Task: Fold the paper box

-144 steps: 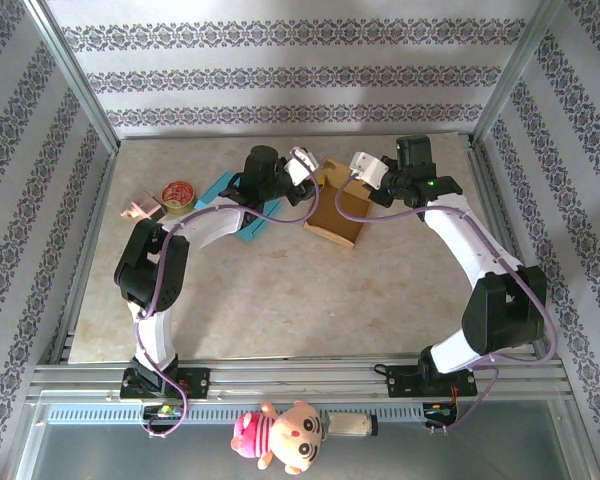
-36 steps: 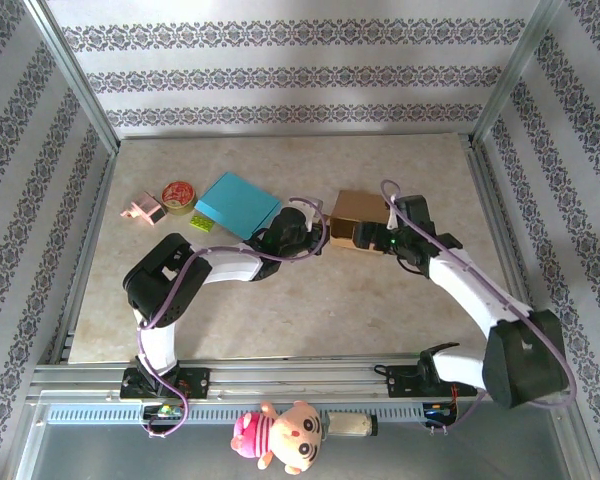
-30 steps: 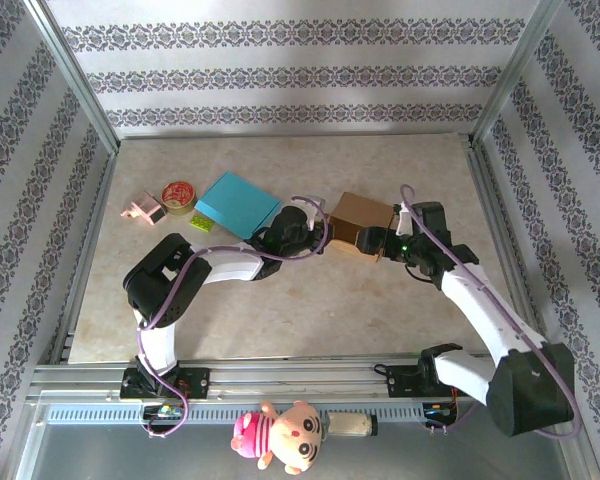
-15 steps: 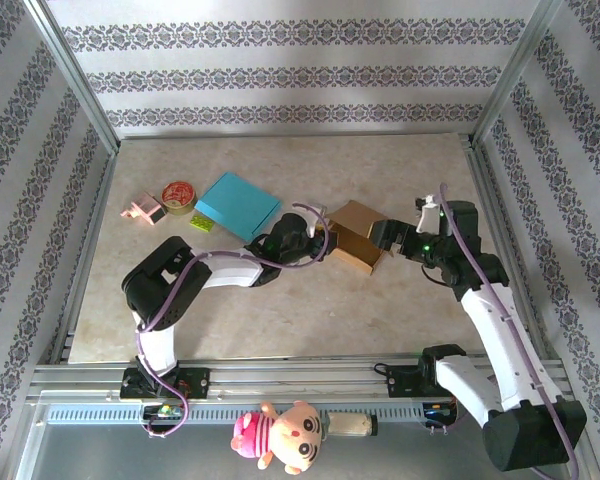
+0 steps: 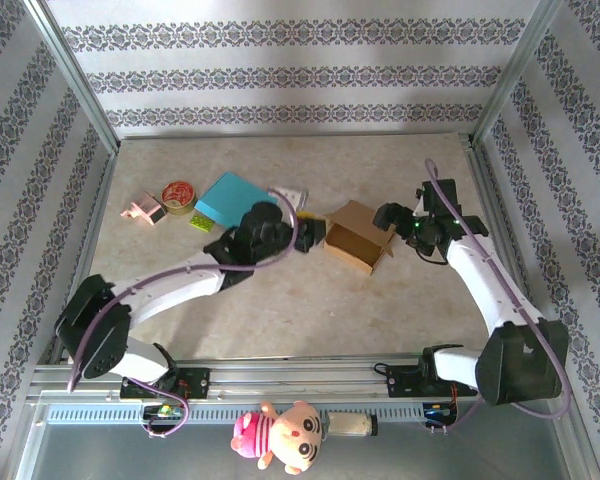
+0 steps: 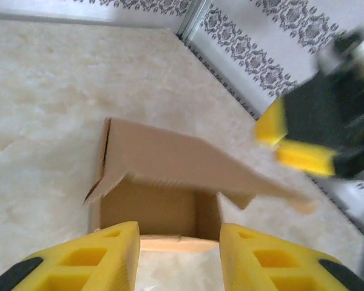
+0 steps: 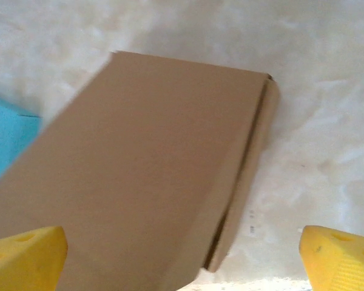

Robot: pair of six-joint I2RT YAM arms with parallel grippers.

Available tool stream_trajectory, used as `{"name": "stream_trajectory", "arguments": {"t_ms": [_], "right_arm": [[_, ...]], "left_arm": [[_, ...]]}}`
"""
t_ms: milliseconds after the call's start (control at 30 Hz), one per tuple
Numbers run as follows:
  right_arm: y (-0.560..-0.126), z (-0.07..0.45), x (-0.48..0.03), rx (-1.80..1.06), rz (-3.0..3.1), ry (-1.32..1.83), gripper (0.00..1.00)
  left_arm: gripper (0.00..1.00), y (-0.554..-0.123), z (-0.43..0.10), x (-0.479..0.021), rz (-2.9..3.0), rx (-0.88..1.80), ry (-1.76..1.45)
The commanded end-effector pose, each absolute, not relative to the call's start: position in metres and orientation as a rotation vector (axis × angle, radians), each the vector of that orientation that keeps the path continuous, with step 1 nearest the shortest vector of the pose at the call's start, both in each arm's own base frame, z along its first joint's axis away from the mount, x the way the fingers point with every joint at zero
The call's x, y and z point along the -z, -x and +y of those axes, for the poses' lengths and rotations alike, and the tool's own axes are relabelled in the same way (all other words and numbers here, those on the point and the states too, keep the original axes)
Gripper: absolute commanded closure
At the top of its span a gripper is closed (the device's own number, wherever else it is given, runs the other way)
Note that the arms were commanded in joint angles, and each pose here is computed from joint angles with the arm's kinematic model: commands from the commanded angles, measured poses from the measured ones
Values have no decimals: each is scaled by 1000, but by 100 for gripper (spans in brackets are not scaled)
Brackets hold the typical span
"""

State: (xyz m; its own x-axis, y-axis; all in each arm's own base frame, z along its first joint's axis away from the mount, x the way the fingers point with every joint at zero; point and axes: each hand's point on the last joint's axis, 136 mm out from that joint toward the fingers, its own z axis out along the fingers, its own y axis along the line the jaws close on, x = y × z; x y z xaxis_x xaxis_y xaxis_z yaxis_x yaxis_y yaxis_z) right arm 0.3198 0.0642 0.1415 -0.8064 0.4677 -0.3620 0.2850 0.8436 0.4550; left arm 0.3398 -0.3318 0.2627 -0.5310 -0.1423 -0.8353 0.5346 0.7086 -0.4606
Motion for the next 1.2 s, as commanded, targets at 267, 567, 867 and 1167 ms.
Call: {"name": "stream_trajectory", "arguments": {"t_ms": [267,567,867,1167], "right_arm": [[-296,54,-61,-392,2708,-596,2],[-317,73,-52,-569,2714,-552,2],[-358,97,-54,-841,2634,-624,27],[-349,103,-37,-905,2669,-522,63]], "left_arm": [[61,-410,-371,-151,2563,927,-346],[70,-405,-398,-56,2644,1142,-301],[67,-416,-375,-86,2556,1125,-205],[42,-433,-304,-130,2398,1128,36]]}}
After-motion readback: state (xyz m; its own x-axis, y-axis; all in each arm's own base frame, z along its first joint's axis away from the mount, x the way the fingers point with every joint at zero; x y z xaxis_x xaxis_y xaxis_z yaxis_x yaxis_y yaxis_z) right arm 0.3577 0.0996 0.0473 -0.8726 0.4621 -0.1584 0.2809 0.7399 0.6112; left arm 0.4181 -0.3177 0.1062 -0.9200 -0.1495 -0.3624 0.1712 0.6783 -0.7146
